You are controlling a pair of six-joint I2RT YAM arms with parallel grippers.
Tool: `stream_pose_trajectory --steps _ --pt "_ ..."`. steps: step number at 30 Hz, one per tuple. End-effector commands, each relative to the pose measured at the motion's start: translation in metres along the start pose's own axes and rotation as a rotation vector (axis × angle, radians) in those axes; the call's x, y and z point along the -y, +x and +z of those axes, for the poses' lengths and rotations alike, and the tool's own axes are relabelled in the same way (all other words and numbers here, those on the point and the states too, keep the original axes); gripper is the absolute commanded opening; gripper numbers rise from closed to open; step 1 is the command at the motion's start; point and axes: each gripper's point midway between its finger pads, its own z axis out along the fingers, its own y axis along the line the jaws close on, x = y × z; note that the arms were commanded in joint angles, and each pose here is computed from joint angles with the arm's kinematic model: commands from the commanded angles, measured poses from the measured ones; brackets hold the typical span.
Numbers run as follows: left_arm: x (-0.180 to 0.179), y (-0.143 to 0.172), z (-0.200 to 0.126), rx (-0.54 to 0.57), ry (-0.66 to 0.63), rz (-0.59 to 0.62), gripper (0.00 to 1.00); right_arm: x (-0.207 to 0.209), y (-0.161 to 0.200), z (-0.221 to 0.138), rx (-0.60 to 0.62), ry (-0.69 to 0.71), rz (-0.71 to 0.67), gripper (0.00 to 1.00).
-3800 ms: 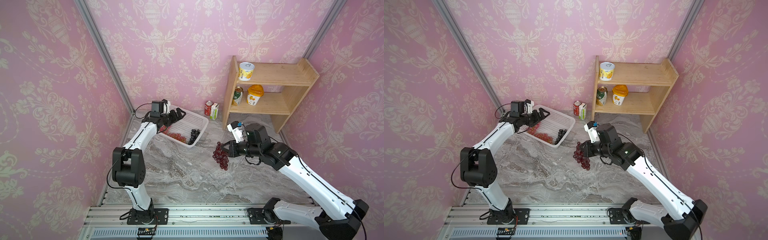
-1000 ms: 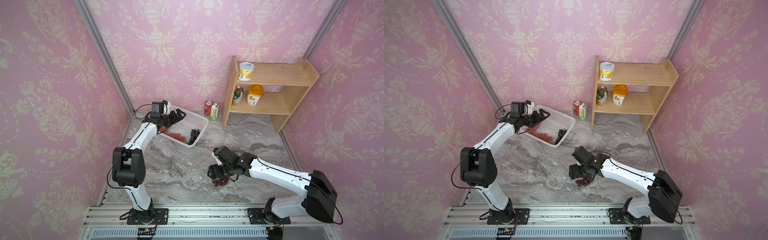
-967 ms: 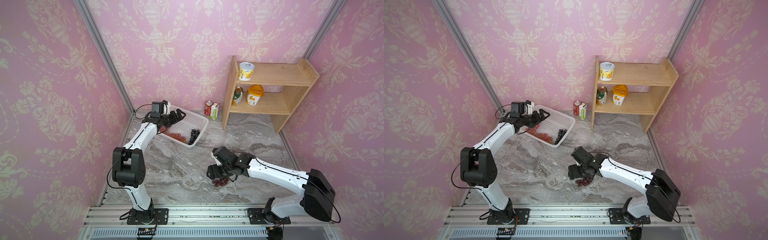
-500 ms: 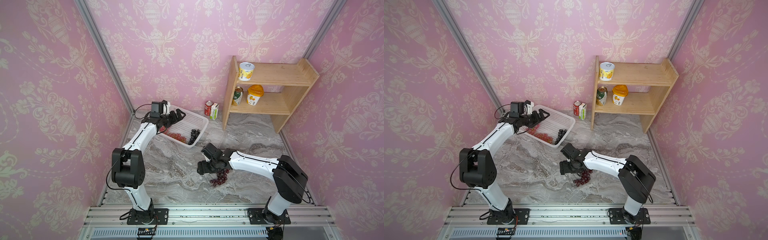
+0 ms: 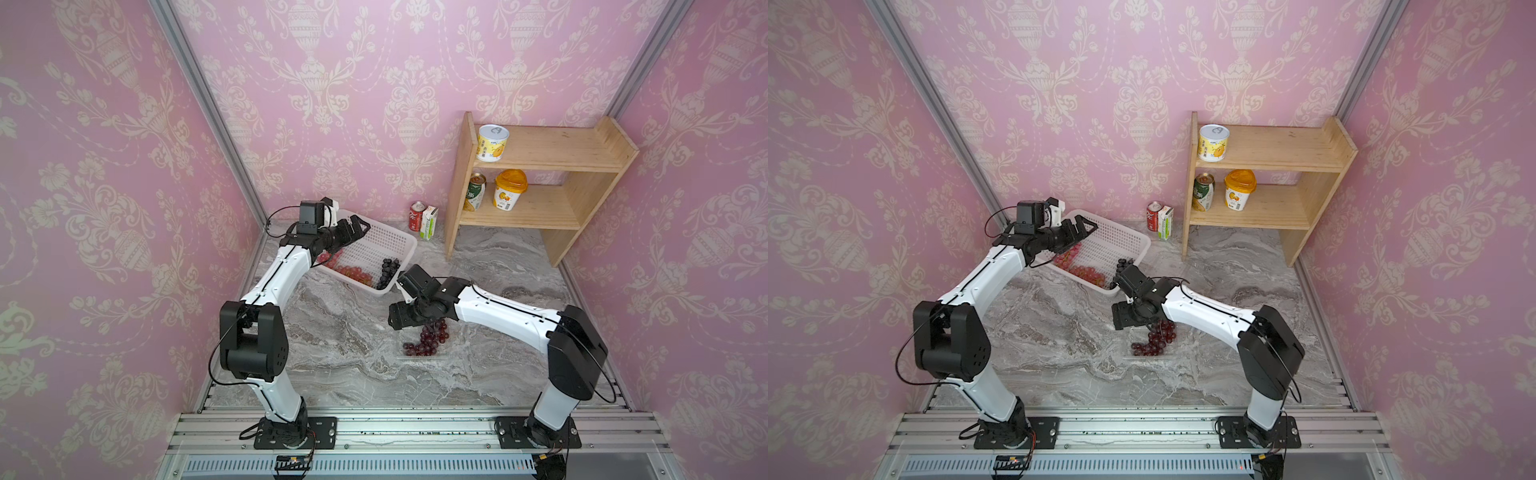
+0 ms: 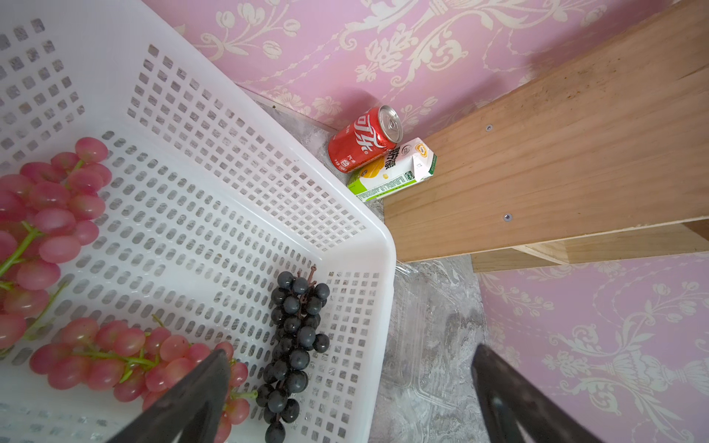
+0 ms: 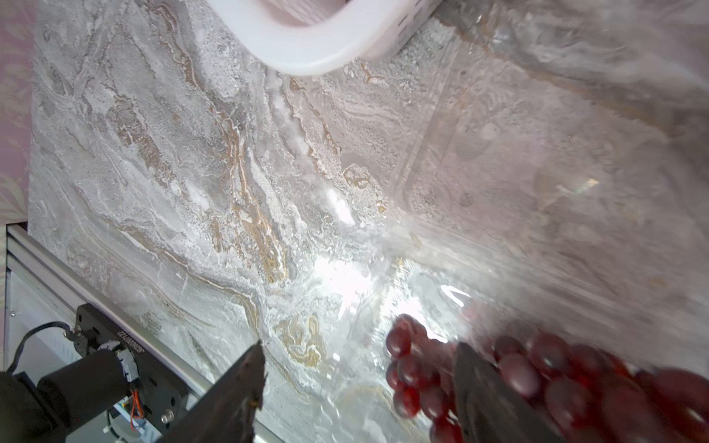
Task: Pack grapes into containers
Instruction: Adjust the packing box at the center of the board.
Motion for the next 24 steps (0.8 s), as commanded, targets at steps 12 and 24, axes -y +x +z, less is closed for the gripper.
stream_pose_trajectory --steps 12,24 --pt "0.001 -0.002 -0.004 0.015 0.009 -0.001 0.99 0.101 0.012 -0.062 0.020 0.349 0.148 0.51" --pt "0.002 0.000 -0.004 0.009 0.015 0.002 0.99 0.099 0.008 -0.030 -0.036 0.333 0.204 0.38"
